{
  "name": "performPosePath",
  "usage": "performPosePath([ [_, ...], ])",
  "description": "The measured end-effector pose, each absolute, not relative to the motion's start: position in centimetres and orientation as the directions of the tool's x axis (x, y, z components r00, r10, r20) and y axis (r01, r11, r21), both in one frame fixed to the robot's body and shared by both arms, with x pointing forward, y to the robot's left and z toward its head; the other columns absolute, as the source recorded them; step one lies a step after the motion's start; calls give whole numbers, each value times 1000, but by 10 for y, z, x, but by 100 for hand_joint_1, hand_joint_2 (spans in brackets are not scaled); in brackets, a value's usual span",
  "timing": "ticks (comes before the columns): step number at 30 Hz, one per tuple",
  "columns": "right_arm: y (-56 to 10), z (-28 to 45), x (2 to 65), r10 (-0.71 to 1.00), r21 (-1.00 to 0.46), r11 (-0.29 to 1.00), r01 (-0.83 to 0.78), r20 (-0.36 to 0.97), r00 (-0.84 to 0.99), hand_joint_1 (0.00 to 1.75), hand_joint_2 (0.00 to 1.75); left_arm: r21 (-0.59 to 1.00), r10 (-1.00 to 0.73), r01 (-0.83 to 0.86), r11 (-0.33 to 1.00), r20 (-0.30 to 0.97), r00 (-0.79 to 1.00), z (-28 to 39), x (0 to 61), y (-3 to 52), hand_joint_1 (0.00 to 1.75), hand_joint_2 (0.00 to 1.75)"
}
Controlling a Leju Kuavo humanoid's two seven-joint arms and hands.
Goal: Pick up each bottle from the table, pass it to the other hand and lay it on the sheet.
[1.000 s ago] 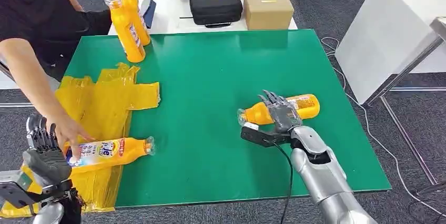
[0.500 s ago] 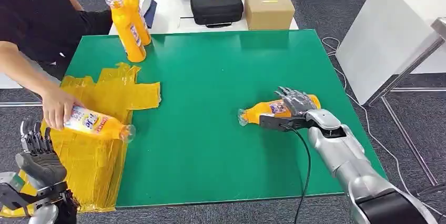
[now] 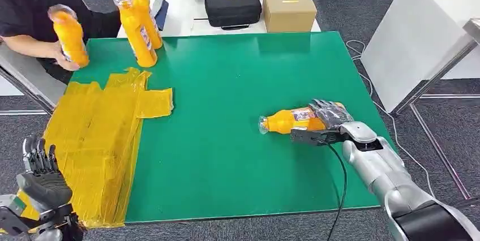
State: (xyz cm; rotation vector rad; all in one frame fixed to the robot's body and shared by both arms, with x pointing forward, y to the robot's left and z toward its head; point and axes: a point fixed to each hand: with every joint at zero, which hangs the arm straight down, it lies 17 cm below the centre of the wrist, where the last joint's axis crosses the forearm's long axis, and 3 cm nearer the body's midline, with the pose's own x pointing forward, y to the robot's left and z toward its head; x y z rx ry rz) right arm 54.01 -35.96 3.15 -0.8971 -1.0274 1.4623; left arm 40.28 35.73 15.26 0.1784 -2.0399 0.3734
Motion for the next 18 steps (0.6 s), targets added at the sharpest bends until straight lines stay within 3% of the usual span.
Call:
performPosePath([
  [9,-380,21,536,995,-924,-54,-379,-18,-98,3,175,-192,37,-281,940,879,-476,151,403,356,0,0],
  [10,-382,20,536,995,-922,-57,-382,-24,-92,147,175,-193,38,-281,940,879,-476,151,403,356,0,0],
  [12,-388,17,534,996,-916,-68,-396,-37,-84,147,175,-195,40,-280,940,878,-477,152,405,355,0,0],
  [13,-391,15,533,996,-912,-72,-405,-43,-81,175,175,-196,41,-280,940,877,-478,152,406,355,0,0],
  [18,-406,11,529,996,-899,-88,-429,-65,-68,175,175,-203,48,-279,939,878,-477,151,407,355,0,0],
])
